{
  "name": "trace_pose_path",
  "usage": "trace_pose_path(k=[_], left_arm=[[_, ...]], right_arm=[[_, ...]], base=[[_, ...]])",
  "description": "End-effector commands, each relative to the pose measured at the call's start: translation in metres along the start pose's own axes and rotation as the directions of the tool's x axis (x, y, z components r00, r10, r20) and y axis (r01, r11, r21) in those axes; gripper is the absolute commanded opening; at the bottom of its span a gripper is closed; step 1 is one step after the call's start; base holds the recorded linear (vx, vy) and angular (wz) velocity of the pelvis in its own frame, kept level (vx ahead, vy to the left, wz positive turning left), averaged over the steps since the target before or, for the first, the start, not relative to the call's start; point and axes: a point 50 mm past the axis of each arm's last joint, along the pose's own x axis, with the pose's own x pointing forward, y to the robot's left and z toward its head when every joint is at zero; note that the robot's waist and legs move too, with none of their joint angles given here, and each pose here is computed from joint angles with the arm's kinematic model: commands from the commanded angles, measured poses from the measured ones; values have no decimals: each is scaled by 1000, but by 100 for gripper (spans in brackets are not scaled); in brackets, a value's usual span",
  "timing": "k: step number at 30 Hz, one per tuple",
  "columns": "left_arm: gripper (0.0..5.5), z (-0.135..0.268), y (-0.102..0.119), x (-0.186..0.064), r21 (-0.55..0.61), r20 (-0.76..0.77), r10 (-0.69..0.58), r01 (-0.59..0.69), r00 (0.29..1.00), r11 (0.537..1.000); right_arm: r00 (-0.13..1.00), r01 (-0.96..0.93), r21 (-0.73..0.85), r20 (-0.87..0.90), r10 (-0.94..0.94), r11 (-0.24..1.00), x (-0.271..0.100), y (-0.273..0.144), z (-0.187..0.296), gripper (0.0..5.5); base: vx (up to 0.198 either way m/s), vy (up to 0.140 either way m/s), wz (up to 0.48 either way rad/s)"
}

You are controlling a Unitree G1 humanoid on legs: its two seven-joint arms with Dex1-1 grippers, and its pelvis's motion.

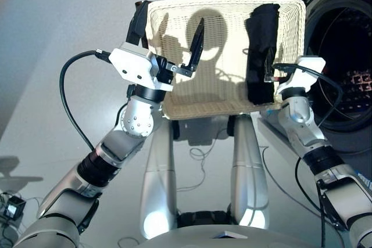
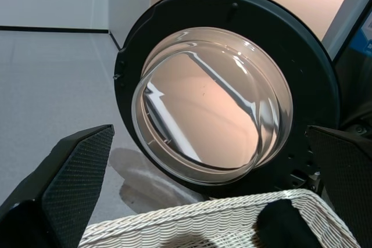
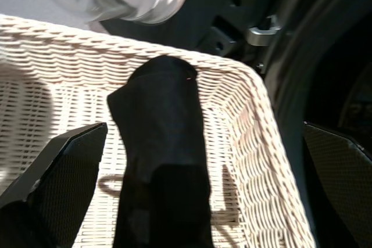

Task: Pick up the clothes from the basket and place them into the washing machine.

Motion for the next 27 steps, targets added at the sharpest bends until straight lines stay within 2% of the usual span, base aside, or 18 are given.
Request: trace_pose_path(k=[1,5,13,21,27], left_arm=[[550,25,-8,2,-78,150,-39,51,988,996],[550,22,-13,3,-129,136,-36,54,990,990],[550,19,-20,6,-169,128,-59,80,990,982],[550,18,-27,9,-177,128,-91,113,988,978],[550,19,-31,11,-168,137,-111,133,984,977]], right_arm=[[999,-3,-47,51,5,999,18,-7,15,550],[996,83,17,-34,-82,996,30,-13,4,550],[969,125,-21,-211,-127,992,36,-15,-24,550],[925,39,-88,-373,-69,995,25,-2,-54,550],[902,-112,-175,-431,26,978,20,16,-63,550]], base=[[0,0,0],[0,0,0],[0,0,0],[0,0,0],[0,0,0]])
